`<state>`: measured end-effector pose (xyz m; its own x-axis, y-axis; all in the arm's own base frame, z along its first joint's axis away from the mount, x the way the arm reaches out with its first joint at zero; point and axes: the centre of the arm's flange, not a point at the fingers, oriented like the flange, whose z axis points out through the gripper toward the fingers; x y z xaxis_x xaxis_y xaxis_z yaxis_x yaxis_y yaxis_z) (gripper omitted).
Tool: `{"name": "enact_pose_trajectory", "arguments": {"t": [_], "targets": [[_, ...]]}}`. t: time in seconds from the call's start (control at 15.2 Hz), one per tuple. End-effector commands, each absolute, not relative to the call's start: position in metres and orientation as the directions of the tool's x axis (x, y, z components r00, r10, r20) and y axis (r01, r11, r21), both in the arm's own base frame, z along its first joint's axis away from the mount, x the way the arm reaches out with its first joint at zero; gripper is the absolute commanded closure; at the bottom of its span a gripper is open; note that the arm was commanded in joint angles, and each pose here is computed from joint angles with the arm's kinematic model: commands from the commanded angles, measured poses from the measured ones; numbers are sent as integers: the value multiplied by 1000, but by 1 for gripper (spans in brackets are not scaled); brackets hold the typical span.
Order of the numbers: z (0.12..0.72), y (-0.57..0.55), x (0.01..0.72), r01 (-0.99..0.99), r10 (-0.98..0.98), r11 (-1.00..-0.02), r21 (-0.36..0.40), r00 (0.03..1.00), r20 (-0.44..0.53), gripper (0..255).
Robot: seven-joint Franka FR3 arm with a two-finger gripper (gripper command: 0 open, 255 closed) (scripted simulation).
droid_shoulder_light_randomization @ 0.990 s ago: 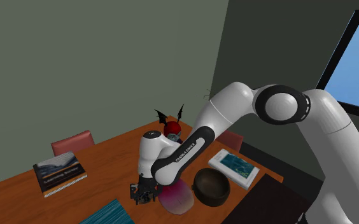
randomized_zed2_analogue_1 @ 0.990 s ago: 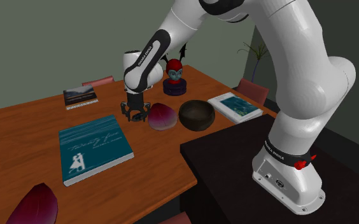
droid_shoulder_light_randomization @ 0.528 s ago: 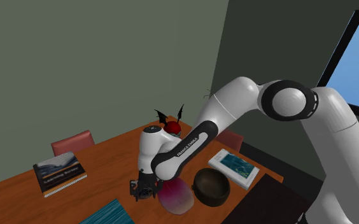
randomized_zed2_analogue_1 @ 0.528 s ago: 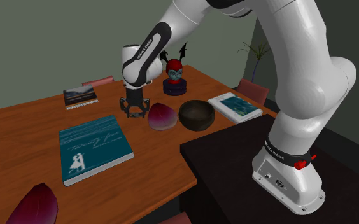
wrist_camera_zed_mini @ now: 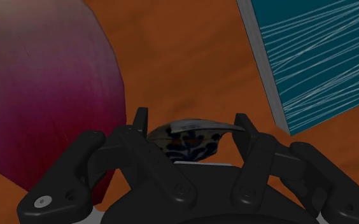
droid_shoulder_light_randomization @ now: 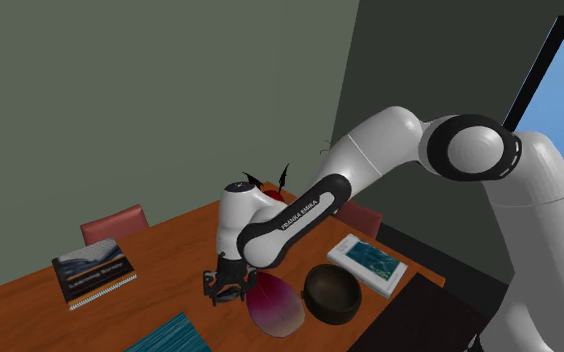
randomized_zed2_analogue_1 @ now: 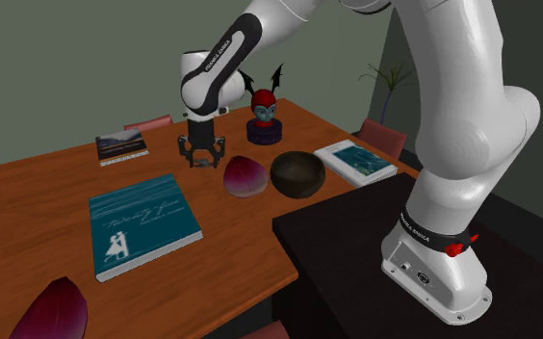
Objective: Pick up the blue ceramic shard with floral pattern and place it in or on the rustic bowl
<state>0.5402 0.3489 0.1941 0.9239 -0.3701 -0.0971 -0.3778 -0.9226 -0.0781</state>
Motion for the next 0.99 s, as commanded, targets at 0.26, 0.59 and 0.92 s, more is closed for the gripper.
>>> {"name": "enact_pose_trajectory", "arguments": {"t": [0.26, 0.59, 0.92], "targets": [[226, 348, 541, -378, -370, -923, -78, 924, -97, 255], [252, 348, 541, -378, -370, -923, -78, 924, -97, 255], [279, 348, 541, -378, -370, -923, -78, 924, -97, 255]]}}
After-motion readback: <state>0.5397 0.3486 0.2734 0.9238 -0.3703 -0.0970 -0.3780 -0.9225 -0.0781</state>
